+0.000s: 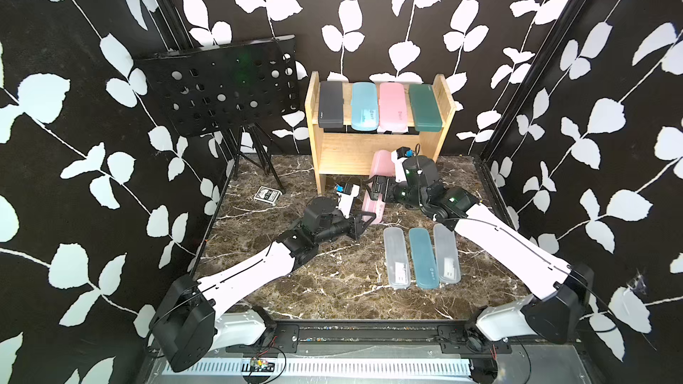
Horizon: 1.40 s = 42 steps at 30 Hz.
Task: Remove the pencil cases from the shelf
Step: Pick up the pencil case from the shelf, then place the pencil case at the center of the board.
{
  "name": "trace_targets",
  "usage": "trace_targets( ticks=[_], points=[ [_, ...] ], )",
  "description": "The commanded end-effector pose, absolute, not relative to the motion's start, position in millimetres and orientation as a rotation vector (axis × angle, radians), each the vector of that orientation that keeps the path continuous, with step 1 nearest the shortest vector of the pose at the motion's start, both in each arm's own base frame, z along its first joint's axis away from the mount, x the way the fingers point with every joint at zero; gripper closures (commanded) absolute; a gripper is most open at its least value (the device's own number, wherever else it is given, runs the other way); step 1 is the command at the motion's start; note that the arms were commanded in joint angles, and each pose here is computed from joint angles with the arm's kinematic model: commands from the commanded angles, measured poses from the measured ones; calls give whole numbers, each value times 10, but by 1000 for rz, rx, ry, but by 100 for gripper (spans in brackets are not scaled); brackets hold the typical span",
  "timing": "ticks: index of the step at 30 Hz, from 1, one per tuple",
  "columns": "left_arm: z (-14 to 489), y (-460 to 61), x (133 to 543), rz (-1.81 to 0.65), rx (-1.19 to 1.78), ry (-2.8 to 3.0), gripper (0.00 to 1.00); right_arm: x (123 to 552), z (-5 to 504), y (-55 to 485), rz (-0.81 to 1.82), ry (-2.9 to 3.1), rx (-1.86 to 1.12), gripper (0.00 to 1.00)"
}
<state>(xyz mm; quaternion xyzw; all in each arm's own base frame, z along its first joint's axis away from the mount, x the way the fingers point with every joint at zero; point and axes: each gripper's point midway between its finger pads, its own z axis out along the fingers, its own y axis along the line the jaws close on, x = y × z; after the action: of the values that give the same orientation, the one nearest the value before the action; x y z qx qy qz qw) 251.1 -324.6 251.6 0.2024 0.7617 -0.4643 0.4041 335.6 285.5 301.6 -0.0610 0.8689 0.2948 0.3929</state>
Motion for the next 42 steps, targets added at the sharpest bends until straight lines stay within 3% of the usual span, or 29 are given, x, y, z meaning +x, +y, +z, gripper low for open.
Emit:
trace_targets(
  ticks=[1,5,13,15,17,18,20,23,30,35,42],
  points=[
    [2789,-3238,2411,-1239,540,1804,100,3359,3052,2909,790,2169,-144,1],
    [2867,-3251,2350,-1275,561,1782,100,3328,3045,2936,826,2161,-150,3],
    [2893,-3226,2354,-1267,551,1773,99,3283,3041,2926,845,2162,-148,28],
    [2845,-3196,2376,-1236,543,1783,57,3281,3036,2885,821,2169,-142,32],
    [2770,-3133,2422,-1169,528,1813,27,3276,3007,2835,782,2190,-141,32],
    [2713,-3073,2461,-1115,508,1839,16,3268,2968,2805,754,2212,-142,32],
    [2587,-2904,2565,-978,447,1898,8,3233,2850,2732,691,2272,-145,31],
    [2304,-2508,2748,-731,292,2024,2,3160,2595,2648,623,2362,-151,31],
    [2036,-1671,2814,-352,31,2097,1,2971,1883,2683,516,2570,-167,30],
    [2007,-1356,2834,-299,-44,2106,1,2845,1525,2961,546,2654,-204,31],
    [1931,-1325,2841,-301,-56,2131,1,2787,1097,3181,506,2703,-157,30]
  ],
)
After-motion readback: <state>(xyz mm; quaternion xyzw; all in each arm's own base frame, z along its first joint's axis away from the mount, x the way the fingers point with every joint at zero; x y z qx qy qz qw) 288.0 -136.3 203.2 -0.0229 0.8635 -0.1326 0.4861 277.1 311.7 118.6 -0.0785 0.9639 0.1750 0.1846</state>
